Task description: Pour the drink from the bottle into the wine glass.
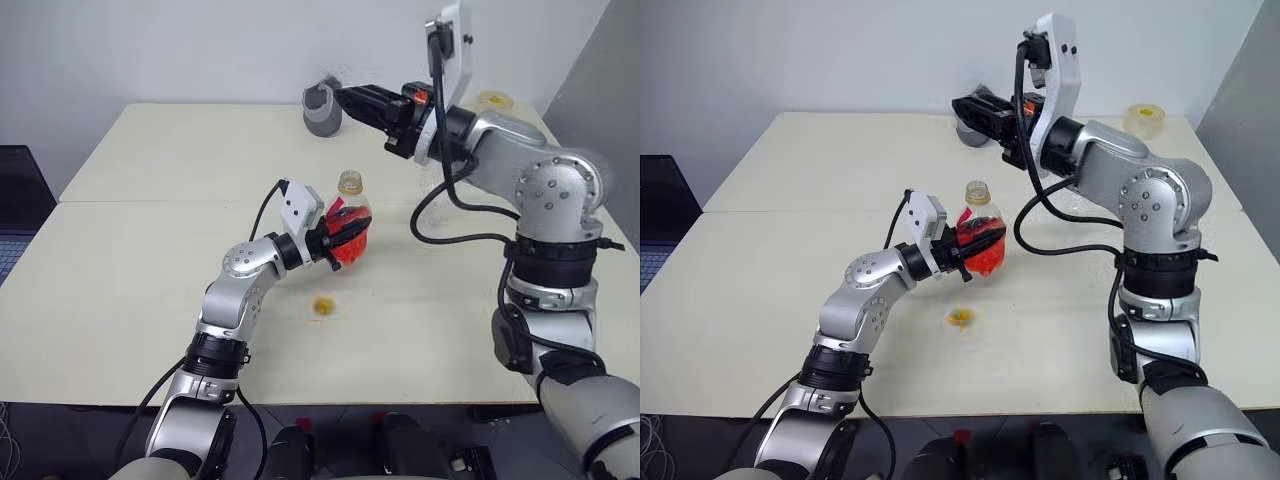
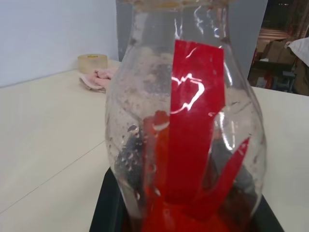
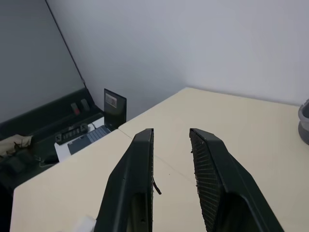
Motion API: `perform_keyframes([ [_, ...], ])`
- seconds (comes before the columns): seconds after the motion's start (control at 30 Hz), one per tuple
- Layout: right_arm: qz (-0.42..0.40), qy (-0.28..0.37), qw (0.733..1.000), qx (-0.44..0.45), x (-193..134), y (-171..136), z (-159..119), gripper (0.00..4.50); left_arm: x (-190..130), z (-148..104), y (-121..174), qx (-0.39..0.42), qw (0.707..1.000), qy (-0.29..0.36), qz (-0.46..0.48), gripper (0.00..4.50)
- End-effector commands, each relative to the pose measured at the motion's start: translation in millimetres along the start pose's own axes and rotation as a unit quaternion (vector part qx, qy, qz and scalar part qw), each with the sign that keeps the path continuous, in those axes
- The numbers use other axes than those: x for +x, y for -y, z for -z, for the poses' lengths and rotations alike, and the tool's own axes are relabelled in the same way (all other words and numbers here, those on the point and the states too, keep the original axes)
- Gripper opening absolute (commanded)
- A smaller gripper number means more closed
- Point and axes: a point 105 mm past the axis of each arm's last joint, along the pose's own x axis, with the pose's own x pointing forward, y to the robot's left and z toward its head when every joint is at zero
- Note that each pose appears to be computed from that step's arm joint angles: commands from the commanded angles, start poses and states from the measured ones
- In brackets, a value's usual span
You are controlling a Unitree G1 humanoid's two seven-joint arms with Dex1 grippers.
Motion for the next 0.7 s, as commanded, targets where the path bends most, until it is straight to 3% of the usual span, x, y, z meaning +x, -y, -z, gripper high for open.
perform_keyframes([
  [0.03,0.000,0.030,0.999,-0.033,-7.7,-5.4,-13.8,1.25,0.1,-20.2,-3.1,0.028,0.999,0.030,-0.004,0.99],
  [0.33,-0.014,0.002,0.992,-0.122,-44.9,-16.2,11.2,1.25,-12.4,-24.8,-35.6,0.035,0.994,0.031,-0.094,0.99],
  [0.7,-0.116,-0.058,0.980,-0.149,-88.1,-44.5,60.7,1.25,-43.7,-34.2,-91.4,0.048,0.964,0.039,-0.258,0.99],
])
